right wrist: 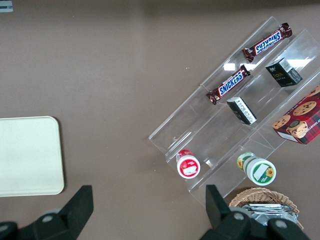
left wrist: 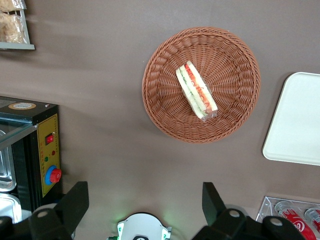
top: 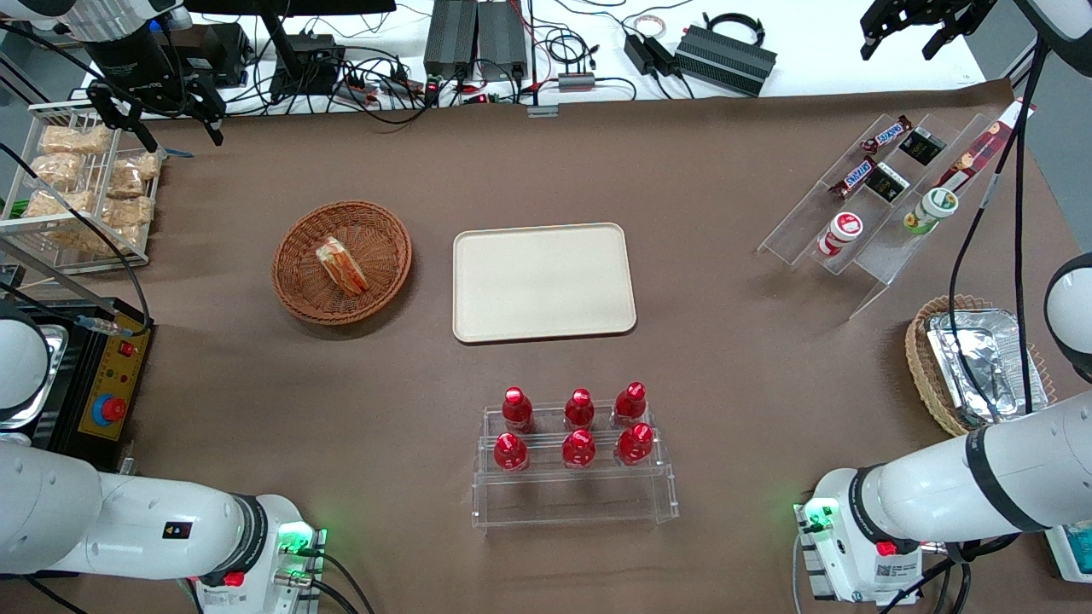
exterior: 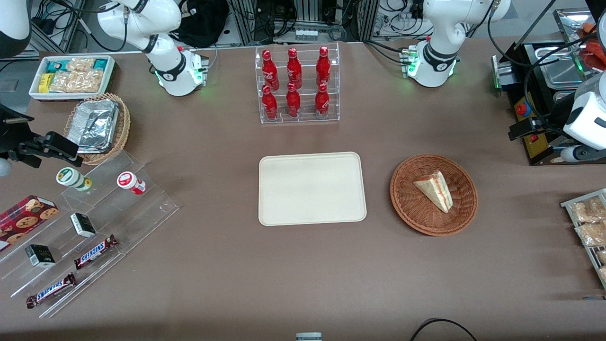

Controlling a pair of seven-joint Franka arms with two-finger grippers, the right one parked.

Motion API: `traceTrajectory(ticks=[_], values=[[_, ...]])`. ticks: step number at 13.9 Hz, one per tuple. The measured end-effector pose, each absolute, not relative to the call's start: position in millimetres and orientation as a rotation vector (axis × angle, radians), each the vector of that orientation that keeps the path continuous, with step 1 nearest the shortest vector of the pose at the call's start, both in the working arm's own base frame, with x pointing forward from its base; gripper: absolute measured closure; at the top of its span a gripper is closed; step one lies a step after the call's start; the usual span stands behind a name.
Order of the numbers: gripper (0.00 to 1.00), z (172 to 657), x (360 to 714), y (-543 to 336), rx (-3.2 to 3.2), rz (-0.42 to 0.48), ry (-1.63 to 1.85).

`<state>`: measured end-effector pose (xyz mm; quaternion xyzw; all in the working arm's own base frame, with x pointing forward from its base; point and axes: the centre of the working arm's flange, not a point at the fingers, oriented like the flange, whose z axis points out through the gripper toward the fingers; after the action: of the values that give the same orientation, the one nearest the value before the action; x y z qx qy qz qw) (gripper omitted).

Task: Place sandwich from basket to tray
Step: 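Move the left gripper over the wrapped sandwich in the wicker basket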

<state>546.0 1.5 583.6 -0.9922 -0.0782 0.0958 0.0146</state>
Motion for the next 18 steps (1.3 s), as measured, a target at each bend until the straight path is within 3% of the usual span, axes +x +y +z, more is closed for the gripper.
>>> traceTrajectory(ticks=[5, 9, 11, 13, 18], values=[[0.00, 571.0, 547.9, -1.5, -3.081, 0.337, -0.235], [0.00, 510.2, 559.7, -35.8, -3.040, 0.489, -0.144], [0.00, 478.1, 564.0, -61.4, -3.027, 0.503, -0.078], [0.00, 447.4, 562.7, -83.4, -3.022, 0.476, -0.063], [0.00, 372.2, 548.9, -116.6, -3.023, 0.307, -0.264]])
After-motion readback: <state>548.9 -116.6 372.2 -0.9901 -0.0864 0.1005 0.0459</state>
